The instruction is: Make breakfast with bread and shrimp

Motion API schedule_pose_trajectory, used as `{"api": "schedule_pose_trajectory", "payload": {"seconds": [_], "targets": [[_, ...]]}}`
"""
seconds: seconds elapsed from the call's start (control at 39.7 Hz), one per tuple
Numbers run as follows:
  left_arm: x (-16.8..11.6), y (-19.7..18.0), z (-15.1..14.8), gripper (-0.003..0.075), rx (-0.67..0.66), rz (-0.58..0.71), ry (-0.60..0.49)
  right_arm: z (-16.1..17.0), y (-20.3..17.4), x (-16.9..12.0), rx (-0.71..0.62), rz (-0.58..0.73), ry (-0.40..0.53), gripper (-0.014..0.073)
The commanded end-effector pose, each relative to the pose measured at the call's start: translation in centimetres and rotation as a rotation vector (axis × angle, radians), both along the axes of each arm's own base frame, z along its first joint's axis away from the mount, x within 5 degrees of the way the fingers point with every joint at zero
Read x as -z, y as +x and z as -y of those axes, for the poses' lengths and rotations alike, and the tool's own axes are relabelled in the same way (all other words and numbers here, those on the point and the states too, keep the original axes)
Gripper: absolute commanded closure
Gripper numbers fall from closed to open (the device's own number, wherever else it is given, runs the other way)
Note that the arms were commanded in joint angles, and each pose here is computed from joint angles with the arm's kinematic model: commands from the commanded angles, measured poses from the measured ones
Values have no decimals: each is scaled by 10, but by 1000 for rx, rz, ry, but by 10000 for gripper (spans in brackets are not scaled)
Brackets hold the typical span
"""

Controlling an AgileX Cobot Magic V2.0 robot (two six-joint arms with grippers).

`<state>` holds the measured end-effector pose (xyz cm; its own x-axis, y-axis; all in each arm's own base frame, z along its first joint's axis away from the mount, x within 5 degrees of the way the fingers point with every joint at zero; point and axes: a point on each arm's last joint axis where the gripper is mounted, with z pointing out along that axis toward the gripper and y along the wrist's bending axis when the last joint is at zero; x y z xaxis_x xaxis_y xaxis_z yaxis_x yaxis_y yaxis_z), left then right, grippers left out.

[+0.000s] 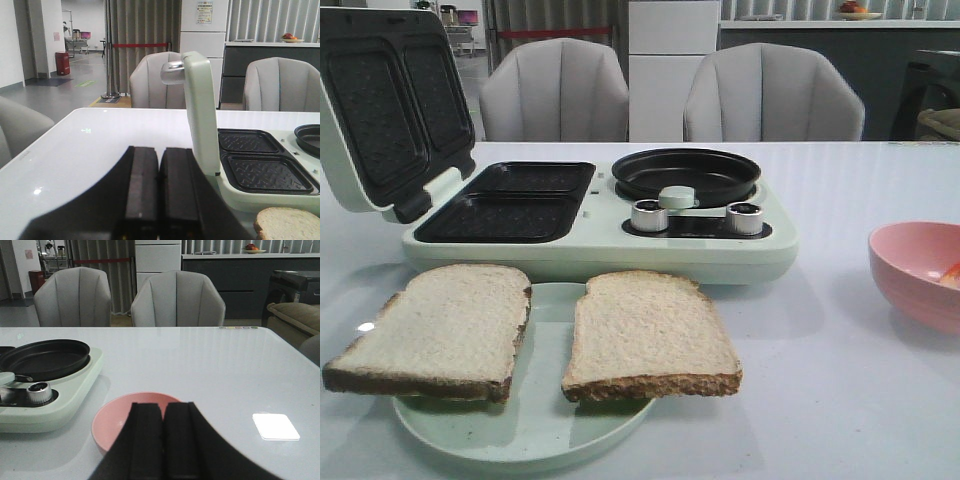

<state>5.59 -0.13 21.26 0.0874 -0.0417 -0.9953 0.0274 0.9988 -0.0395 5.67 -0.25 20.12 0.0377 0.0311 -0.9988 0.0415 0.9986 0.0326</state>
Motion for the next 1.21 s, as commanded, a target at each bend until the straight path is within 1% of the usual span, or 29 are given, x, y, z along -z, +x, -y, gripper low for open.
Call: {"api": "schedule_pose_trajectory", "payload": {"seconds": [0.0,0.91,1.08,1.18], "targets": [[-7,-3,-1,620,-11,100,-11,0,-4,-15,3,125,-19,552],[-7,-3,-1,620,-11,102,-11,0,-4,-16,3,132,-20,552],[-13,-4,-2,621,-18,168,-13,0,-4,-18,2,152,-21,552],[-24,-7,-2,620,-20,221,-15,0,-6,-26,2,170,-17,552]]}}
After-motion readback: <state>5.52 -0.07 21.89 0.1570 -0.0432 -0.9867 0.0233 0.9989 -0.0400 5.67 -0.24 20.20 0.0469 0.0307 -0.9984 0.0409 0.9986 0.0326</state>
